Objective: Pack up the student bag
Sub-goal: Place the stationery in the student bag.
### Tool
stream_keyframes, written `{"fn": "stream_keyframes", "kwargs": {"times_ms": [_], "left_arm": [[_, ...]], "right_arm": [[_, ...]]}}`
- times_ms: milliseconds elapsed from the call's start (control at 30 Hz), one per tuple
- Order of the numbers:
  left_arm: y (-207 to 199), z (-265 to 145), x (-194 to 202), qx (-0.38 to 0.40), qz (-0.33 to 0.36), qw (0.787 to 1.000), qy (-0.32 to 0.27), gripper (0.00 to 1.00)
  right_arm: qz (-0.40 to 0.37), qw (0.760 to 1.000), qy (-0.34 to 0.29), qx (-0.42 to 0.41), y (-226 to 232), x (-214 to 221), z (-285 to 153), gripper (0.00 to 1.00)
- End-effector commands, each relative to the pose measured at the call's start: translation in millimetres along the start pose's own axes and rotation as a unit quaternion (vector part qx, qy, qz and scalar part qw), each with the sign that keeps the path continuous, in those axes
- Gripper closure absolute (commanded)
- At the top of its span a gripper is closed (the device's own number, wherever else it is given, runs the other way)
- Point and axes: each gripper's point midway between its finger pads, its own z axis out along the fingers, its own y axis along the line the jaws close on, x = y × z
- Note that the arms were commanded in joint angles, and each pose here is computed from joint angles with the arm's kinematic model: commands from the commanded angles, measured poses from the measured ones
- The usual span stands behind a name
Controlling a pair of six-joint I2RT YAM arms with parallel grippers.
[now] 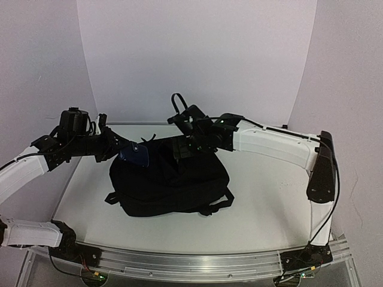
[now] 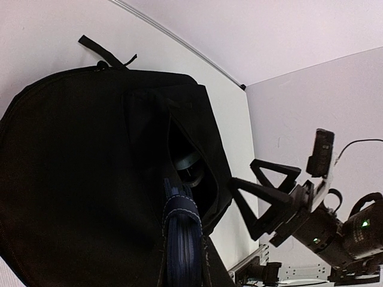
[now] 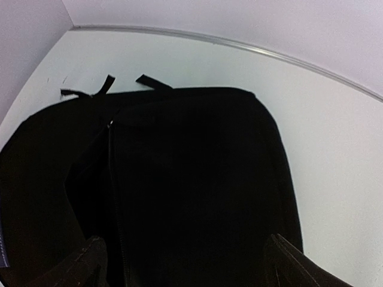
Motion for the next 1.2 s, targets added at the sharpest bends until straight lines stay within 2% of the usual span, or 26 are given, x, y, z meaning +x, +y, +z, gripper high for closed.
{"fn": "stream_keyframes", "kwargs": {"times_ms": [0,233,300,433,633,700,733,800,933,1000,1167], "left_arm": [[-14,-8,-9,0.028,0.008,0.999,-0.017,1.0],[-12,-4,-4,0.039,-0.004,0.999,-0.011,1.0],[-12,-2,-4,0.043,-0.007,0.999,-0.009,1.0],[-15,-1,-2,0.053,-0.007,0.999,-0.003,1.0],[-14,1,-1,0.053,-0.011,0.999,0.001,1.0],[-13,2,0,0.054,-0.014,0.998,0.002,1.0],[-13,3,0,0.056,-0.015,0.998,0.003,1.0],[-14,5,2,0.061,-0.019,0.998,0.007,1.0],[-21,13,1,0.087,-0.032,0.996,0.013,1.0],[-26,18,-3,0.104,-0.04,0.994,0.009,1.0],[-43,31,-13,0.147,-0.055,0.988,0.011,1.0]], "right_arm": [[0.001,1.0,0.007,-0.003,6,-6,-14,0.11],[-0.036,0.999,0.019,0.029,12,10,-5,0.12],[-0.046,0.997,0.012,0.063,8,9,-2,0.13],[-0.073,0.99,0.016,0.123,-1,15,5,0.17],[-0.084,0.988,0.018,0.132,4,19,16,0.25],[-0.085,0.987,0.013,0.136,4,17,18,0.32],[-0.083,0.987,0.008,0.138,5,15,17,0.4],[-0.071,0.987,-0.003,0.143,4,8,13,0.64],[-0.037,0.99,-0.021,0.137,4,-3,2,0.96],[-0.018,0.991,-0.025,0.128,5,-6,-1,1.0],[0.024,0.996,-0.031,0.085,14,-11,-9,1.0]]}}
